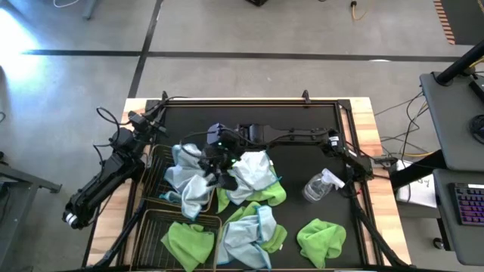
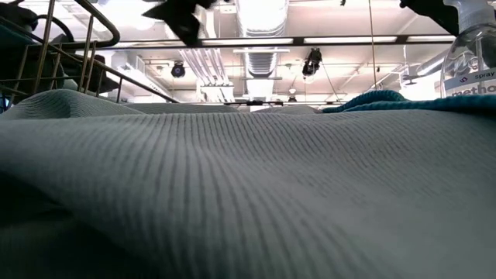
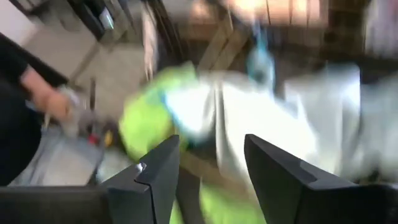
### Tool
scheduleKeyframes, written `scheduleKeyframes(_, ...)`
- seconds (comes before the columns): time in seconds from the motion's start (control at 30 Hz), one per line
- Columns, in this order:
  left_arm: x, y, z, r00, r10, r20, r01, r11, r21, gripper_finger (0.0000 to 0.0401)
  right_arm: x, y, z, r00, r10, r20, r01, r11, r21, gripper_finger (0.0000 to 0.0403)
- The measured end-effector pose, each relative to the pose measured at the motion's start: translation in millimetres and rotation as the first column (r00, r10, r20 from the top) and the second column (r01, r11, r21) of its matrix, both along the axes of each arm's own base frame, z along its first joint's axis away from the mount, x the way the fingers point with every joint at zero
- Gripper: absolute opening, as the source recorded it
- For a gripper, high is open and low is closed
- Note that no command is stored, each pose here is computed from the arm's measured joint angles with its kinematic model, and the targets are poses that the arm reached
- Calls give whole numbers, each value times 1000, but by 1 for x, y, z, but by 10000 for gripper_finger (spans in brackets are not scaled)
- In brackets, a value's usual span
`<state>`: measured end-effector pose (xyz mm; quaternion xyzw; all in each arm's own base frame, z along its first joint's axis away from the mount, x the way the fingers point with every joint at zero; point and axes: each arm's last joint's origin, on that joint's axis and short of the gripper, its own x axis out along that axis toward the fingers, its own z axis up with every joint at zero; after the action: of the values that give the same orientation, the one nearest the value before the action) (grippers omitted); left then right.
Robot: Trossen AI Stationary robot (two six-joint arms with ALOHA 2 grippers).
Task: Sort microfiber towel by color & place in baskets
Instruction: Put the top light blue towel into the top wire basket
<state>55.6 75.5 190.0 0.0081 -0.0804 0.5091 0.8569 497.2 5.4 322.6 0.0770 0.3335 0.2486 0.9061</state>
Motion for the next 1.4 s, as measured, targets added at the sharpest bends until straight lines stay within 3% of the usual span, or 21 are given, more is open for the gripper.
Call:
scheduleKeyframes(0.17, 0, 0, 0, 1000, 0, 0, 0, 1000, 0, 113, -22, -2, -17, 947, -82, -310, 71, 996, -48, 163)
scheduleKeyframes(0.37, 0, 0, 0, 1000, 0, 0, 0, 1000, 0, 113, -34, 11, -28, 884, -82, -460, 56, 996, -69, 153)
scheduleKeyframes(0.47, 0, 0, 0, 1000, 0, 0, 0, 1000, 0, 113, -35, 17, -30, 876, -108, -470, 58, 991, -119, 150)
scheduleKeyframes(0.63, 0, 0, 0, 1000, 0, 0, 0, 1000, 0, 113, -34, 21, -43, 870, -198, -451, 55, 949, -310, 148)
scheduleKeyframes(0.83, 0, 0, 0, 1000, 0, 0, 0, 1000, 0, 113, -36, 19, -72, 844, -188, -502, -8, 932, -363, 148)
scheduleKeyframes(1.07, 0, 0, 0, 1000, -1, 0, 1, 1000, 0, 113, -33, 15, -96, 864, -219, -454, -62, 848, -526, 148)
scheduleKeyframes(1.23, 0, 0, 0, 1000, 0, 0, 0, 1000, 0, 113, -34, 14, -103, 874, -167, -456, -140, 812, -567, 148)
scheduleKeyframes(1.4, 0, 0, 0, 1000, 0, 0, 0, 1000, 0, 113, -34, 13, -104, 877, -163, -453, -143, 810, -569, 148)
